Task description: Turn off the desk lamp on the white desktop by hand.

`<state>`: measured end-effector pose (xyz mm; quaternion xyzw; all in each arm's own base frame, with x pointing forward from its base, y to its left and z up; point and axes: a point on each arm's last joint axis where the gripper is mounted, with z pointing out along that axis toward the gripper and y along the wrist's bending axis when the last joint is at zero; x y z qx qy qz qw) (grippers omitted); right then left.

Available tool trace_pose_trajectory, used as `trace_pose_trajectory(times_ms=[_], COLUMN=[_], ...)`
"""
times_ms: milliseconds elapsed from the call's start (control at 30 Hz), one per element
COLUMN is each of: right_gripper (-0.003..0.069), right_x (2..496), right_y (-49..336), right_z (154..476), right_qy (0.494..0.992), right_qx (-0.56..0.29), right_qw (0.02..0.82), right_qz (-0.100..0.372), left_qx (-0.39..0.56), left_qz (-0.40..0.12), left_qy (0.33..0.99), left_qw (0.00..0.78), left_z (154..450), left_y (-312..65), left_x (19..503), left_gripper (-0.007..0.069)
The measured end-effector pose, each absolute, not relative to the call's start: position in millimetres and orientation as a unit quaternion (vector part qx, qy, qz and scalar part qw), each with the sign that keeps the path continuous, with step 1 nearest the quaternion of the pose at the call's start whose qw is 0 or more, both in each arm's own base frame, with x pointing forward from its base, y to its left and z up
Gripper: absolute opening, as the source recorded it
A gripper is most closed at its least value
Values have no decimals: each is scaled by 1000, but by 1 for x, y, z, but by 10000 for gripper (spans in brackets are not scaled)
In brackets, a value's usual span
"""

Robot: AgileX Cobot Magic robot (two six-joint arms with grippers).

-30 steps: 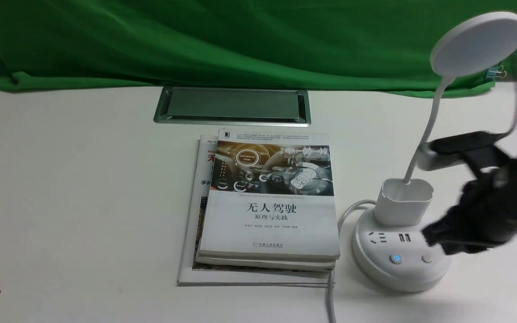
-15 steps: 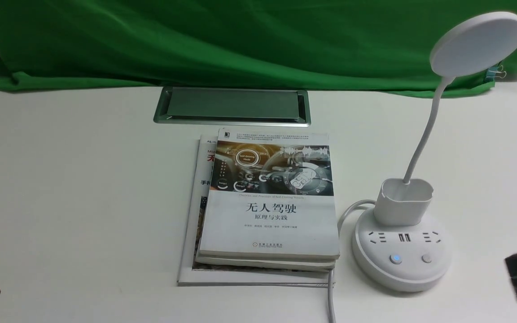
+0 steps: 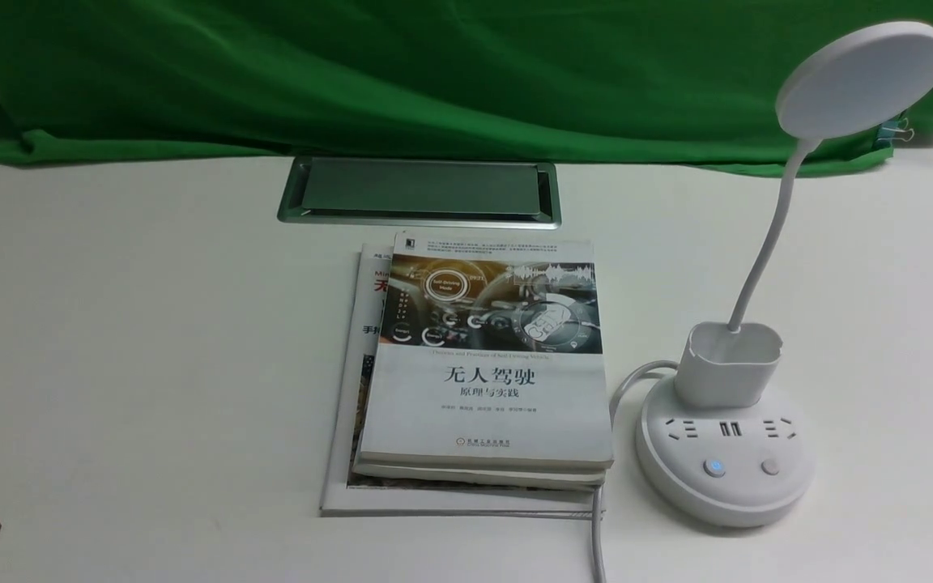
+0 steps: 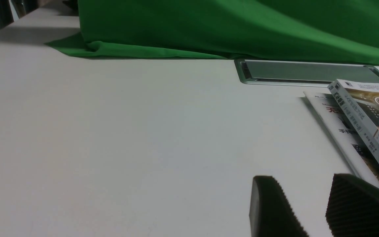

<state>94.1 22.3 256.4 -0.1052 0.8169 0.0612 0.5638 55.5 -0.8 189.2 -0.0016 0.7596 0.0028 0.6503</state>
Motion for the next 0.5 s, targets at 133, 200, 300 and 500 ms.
trace_pose_trajectory(times_ms=[133, 200, 300, 500], right_gripper=[22, 20, 20, 20], right_x=[75, 71, 61, 55], right_y=[14, 12, 10, 9], right_z=[212, 204, 195, 190], right_qy=[786, 773, 750, 754], right_qx=[-84, -79, -74, -103], right_qw=[611, 628, 656, 648], right_qz=[45, 43, 41, 18], left_qx=[-2, -2, -2, -2], left_qz=[3, 3, 3, 3], left_qy=[760, 760, 760, 760], left_qw=[650, 650, 650, 650], left_z=[189, 189, 189, 189], left_y=[-1, -1, -1, -1], left_x=[56, 56, 56, 56], left_gripper=[242, 242, 242, 242])
